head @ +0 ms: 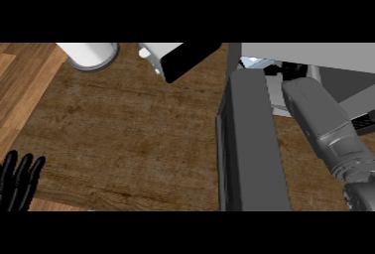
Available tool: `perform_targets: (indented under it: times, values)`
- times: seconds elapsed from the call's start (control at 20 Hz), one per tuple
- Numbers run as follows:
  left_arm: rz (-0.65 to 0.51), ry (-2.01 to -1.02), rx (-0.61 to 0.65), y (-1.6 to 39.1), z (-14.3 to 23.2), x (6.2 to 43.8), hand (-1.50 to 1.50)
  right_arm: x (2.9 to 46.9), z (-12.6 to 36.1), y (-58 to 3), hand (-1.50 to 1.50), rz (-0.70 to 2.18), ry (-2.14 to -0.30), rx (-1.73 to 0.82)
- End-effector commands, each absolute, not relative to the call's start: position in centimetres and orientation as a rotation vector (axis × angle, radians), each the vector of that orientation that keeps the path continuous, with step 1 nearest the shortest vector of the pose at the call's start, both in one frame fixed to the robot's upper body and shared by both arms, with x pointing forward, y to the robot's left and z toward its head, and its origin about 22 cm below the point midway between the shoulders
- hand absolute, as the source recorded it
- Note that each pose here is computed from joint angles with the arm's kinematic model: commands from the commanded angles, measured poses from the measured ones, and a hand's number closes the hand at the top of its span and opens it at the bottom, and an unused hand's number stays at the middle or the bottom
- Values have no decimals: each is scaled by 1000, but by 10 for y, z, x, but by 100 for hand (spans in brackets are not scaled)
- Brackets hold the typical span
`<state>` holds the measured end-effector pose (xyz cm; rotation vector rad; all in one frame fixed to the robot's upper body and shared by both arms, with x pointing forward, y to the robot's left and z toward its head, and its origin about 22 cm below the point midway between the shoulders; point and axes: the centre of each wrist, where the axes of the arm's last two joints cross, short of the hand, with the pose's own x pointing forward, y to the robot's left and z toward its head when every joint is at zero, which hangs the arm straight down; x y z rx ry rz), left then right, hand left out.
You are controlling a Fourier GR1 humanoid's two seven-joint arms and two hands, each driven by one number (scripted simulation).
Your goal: Pick up the milk, place it into the microwave and close the microwave
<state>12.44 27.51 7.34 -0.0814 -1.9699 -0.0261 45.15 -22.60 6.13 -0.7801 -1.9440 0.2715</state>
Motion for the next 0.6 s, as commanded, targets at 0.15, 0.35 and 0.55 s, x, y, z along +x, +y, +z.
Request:
perform_targets:
  times: [0.15, 0.35, 0.55]
  values:
    - [-71, -1958, -95, 271, 72, 134, -150, 456, 70, -217, -150, 272, -1942, -918]
    - [-80, -1950, -104, 270, 68, 134, -150, 455, 64, -201, -150, 231, -1860, -720]
    - [-99, -1967, -135, 262, 70, 139, -150, 453, 60, -193, -150, 245, -1849, -617]
